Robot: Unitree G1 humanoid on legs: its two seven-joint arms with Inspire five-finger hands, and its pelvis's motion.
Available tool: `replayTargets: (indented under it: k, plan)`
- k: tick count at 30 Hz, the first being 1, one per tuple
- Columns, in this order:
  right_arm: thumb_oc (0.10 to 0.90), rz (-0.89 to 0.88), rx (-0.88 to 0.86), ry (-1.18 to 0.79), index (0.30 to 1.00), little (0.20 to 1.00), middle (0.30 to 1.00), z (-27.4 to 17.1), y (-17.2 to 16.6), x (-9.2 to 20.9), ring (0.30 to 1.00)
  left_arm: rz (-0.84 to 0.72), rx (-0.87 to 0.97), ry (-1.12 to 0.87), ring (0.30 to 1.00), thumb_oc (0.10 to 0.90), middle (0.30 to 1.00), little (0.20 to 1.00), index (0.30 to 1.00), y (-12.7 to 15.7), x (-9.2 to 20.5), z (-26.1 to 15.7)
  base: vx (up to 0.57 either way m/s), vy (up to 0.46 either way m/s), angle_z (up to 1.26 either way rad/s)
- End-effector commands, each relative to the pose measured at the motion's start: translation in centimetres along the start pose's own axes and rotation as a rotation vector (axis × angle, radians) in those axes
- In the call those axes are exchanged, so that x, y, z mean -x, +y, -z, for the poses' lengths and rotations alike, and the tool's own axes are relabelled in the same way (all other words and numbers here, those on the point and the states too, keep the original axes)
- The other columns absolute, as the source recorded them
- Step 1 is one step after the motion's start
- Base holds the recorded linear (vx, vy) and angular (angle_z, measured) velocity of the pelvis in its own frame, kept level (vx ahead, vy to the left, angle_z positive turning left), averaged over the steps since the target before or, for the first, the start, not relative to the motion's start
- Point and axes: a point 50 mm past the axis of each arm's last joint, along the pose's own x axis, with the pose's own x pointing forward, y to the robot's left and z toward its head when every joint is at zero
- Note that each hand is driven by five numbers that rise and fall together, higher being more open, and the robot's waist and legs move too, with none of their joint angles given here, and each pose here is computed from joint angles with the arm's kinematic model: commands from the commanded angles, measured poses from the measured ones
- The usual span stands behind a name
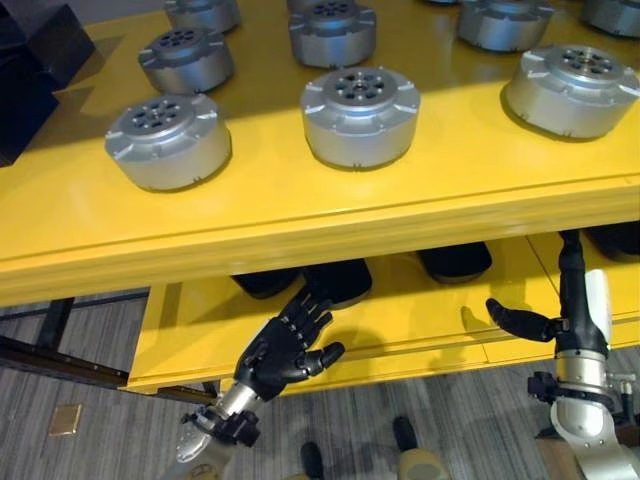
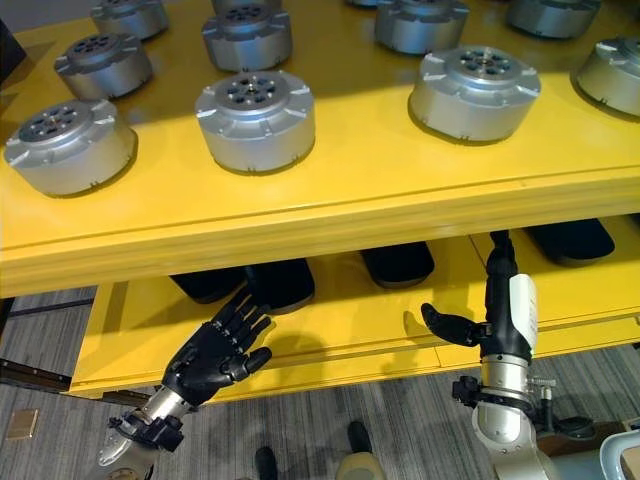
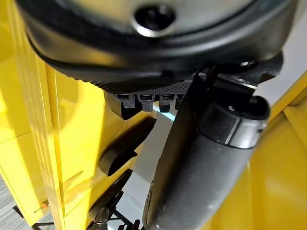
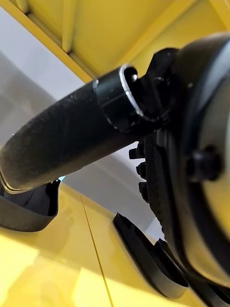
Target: Move parts from the plastic box to the shelf.
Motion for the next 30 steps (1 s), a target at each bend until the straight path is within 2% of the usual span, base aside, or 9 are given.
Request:
replayTargets:
  k: [1, 9, 11, 15, 20, 22, 25, 28, 30]
  plan:
    - [0.9, 0.089, -0.057, -0.221, 1.0, 1.0, 1.0, -3.6, -1.6, -2.0, 1.0, 0.089, -0.117, -0.23, 1.0, 0.9, 1.0, 1.0, 1.0, -0.4, -0.6, -4.7, -0.02, -0.235, 0.02]
    - [0.9, 0.077, -0.044, -0.207, 1.0, 1.0, 1.0, -3.2, -2.2, -2.0, 1.0, 0.106, -0.125, -0.25, 1.0, 0.9, 1.0, 1.0, 1.0, -0.4, 0.1, -4.7, -0.05, -0.097, 0.06]
    - [0.9, 0.094, -0.032, -0.229, 1.0, 1.0, 1.0, -3.3, -2.2, -2.4, 1.0, 0.151, -0.094, -0.26, 1.0, 0.9, 1.0, 1.0, 1.0, -0.7, -0.5, -4.7, -0.24, 0.092, 0.48]
    - [0.9, 0.1, -0.046, -0.251, 1.0, 1.0, 1.0, -3.7, -2.1, -2.5, 1.0, 0.122, -0.048, -0.241, 1.0, 0.9, 1.0, 1.0, 1.0, -0.8, -1.0, -4.2, -0.18, 0.227, 0.02]
    - [0.9, 0.101, -0.054, -0.269, 1.0, 1.0, 1.0, -4.2, -2.1, -2.4, 1.0, 0.106, -0.14, -0.23, 1.0, 0.9, 1.0, 1.0, 1.0, -0.4, -1.1, -5.1, -0.16, 0.212, -0.14]
    - [0.9, 0.094, -0.041, -0.266, 1.0, 1.0, 1.0, -4.2, -2.3, -2.0, 1.0, 0.077, -0.201, -0.205, 1.0, 0.9, 1.0, 1.0, 1.0, -0.2, -0.4, -5.4, -0.28, 0.376, 0.01]
    - [0.9, 0.078, -0.019, -0.27, 1.0, 1.0, 1.0, -4.3, -2.4, -1.0, 1.0, 0.065, -0.194, -0.144, 1.0, 0.9, 1.0, 1.0, 1.0, 0.0, 0.1, -5.1, -0.2, 0.277, 0.16]
    - [0.9, 0.017, -0.012, -0.268, 1.0, 1.0, 1.0, -4.3, -2.2, 0.9, 1.0, 0.131, -0.213, -0.129, 1.0, 0.9, 1.0, 1.0, 1.0, -0.7, 0.3, -5.8, -0.27, 0.201, 0.04]
    - [0.9, 0.012, -0.038, -0.298, 1.0, 1.0, 1.0, -4.3, -2.4, 1.2, 1.0, 0.168, -0.223, -0.203, 1.0, 0.9, 1.0, 1.0, 1.0, -1.0, 0.3, -6.8, -0.25, -0.091, 0.42]
